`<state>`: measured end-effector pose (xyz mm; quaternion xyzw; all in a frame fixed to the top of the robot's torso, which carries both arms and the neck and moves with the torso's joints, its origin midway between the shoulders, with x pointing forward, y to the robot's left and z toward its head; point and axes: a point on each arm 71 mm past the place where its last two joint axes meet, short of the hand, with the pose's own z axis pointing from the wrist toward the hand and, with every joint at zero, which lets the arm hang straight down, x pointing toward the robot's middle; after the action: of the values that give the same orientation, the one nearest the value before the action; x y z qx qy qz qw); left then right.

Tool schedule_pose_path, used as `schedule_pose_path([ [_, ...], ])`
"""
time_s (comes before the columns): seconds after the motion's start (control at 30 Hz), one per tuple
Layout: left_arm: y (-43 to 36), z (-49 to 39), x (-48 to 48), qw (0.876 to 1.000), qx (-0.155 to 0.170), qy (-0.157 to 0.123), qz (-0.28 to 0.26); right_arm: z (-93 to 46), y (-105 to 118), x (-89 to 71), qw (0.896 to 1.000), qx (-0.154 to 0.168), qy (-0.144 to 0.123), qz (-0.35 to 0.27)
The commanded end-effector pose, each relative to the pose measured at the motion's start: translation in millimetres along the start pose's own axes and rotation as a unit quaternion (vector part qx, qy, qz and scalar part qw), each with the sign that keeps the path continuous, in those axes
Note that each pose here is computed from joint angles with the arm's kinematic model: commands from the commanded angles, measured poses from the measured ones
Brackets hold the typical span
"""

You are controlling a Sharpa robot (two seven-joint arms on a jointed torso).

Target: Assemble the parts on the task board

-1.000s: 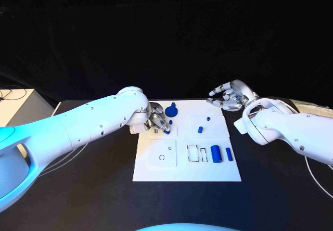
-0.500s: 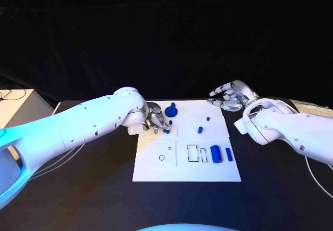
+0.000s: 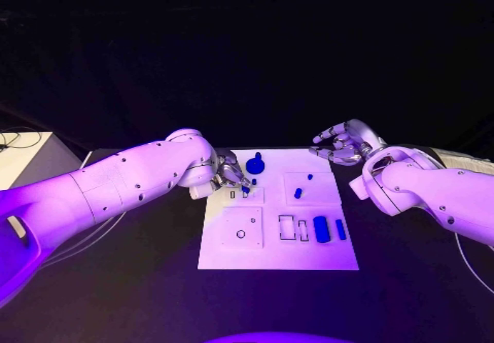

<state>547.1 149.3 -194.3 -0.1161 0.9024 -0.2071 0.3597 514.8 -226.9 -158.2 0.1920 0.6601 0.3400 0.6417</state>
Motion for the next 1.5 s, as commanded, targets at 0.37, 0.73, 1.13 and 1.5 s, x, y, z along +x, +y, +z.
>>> schedule_pose_path([
  [0.37,-7.7,3.3,-0.9,0.998,-0.003,-0.040,0.053,0.2,1.1,1.5,1.000,-0.004,0.007,0.000],
  [0.73,-8.5,5.9,5.1,0.996,-0.009,-0.036,0.077,-0.2,1.2,1.4,1.000,-0.004,0.007,0.001],
  [1.13,-8.6,7.2,11.5,0.996,-0.010,-0.029,0.088,-0.1,1.3,1.5,1.000,-0.005,0.007,0.001],
  [1.5,-8.3,8.5,13.0,0.995,-0.012,-0.034,0.093,-0.1,1.4,2.0,1.000,-0.005,0.007,0.001],
])
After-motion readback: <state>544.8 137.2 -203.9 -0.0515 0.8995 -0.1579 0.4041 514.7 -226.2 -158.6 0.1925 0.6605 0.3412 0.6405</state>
